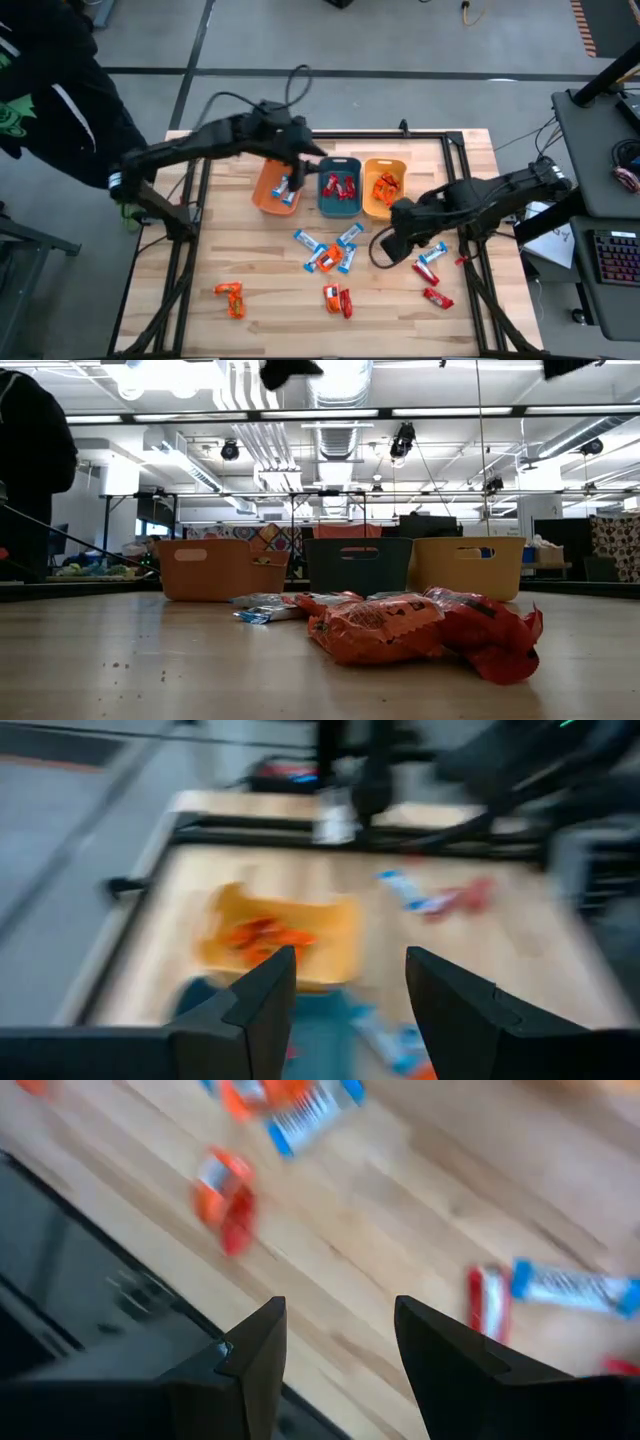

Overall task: Sort candy
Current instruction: Put the red chocolate bar into the blue bin

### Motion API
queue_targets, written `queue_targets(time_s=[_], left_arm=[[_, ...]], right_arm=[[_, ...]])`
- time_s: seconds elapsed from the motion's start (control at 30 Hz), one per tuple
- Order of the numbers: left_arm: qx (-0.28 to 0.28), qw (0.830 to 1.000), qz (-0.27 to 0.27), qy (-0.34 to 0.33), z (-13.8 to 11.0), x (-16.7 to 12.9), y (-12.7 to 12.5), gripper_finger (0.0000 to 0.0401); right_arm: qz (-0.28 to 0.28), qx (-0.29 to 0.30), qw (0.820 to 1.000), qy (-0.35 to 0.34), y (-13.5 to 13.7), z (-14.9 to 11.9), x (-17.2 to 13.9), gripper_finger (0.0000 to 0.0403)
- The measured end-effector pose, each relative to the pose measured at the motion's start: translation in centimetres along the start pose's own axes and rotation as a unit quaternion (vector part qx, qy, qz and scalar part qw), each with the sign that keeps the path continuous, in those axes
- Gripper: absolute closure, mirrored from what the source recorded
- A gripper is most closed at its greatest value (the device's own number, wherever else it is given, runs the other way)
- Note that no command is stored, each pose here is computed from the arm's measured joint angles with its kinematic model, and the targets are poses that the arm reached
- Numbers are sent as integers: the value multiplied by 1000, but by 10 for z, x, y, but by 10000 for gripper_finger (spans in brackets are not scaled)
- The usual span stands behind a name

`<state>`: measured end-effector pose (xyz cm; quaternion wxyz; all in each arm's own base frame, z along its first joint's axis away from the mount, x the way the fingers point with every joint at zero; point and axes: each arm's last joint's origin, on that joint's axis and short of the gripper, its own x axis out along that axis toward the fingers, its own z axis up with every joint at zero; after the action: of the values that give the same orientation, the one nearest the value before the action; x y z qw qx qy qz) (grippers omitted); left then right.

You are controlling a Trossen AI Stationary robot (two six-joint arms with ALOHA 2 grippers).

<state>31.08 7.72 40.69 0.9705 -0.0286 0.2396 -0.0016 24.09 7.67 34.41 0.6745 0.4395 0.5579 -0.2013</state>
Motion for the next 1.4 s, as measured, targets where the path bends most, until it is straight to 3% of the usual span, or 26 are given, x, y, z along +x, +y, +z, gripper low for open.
queue_targets(time_s=[0.17,0.4,0.73,1.03,1.2,1.4], left_arm=[[-58,993,-99,-14,4,-42,-30,228],[-94,983,-158,26,-5,-84,-85,228],[-81,987,-108,86,-31,-99,-152,228],[-132,979,-56,142,-84,-71,-162,228],[-202,961,-51,183,-125,-53,-162,237],[-291,918,-2,268,-175,-40,-163,246]], right_arm=[[-64,-27,995,72,4,3,33,225],[-138,-77,978,133,2,5,85,225],[-204,-94,959,172,-26,-11,136,225],[-249,-72,942,212,-60,-31,161,225],[-256,-70,939,220,-70,-45,172,225],[-234,-62,947,212,-68,-56,181,225]])
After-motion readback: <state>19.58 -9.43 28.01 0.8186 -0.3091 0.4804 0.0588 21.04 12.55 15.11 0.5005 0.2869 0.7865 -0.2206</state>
